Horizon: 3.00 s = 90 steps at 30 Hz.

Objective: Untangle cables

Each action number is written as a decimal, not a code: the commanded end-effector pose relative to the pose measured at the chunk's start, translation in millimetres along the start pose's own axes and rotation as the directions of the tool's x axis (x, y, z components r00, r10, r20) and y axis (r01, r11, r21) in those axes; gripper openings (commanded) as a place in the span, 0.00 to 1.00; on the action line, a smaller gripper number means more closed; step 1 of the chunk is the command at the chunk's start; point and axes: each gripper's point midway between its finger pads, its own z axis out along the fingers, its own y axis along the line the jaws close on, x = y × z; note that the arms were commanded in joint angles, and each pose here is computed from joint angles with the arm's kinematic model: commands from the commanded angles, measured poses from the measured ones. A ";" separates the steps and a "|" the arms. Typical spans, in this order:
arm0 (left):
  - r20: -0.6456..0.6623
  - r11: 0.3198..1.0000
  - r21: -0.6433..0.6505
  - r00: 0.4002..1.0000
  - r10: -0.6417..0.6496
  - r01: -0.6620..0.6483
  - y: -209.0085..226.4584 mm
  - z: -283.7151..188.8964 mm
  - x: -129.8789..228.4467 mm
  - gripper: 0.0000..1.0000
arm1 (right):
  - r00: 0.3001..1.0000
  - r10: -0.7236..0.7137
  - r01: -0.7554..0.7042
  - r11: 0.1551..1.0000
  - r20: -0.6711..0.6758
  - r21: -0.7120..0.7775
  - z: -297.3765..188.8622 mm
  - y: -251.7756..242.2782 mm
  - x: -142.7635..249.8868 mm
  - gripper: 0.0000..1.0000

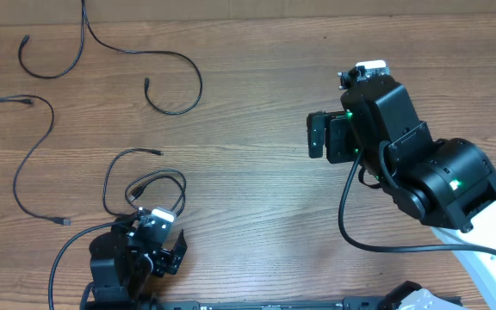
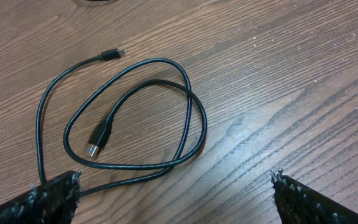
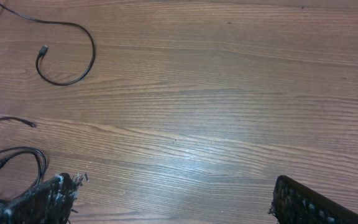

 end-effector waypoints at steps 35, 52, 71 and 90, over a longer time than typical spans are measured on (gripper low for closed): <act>0.003 1.000 -0.002 1.000 0.015 -0.015 -0.4 0.6 0.6 1.00 | 0.616 0.305 -0.148 0.951 0.727 -0.273 48.8 -107.9 102.0 1.00; 0.003 1.000 -0.002 1.000 0.014 -0.014 -0.4 0.6 0.6 0.99 | 0.694 0.328 -0.333 0.935 0.640 -0.119 71.6 -143.6 147.9 1.00; 0.003 1.000 -0.002 1.000 0.015 -0.015 -0.4 0.6 0.7 0.99 | 0.632 0.314 -0.326 0.937 0.708 -0.125 65.4 -147.1 146.3 1.00; 0.003 1.000 -0.002 1.000 0.015 -0.015 -0.4 0.6 0.7 1.00 | 0.624 0.312 -0.323 0.938 0.716 -0.128 62.9 -146.9 144.8 1.00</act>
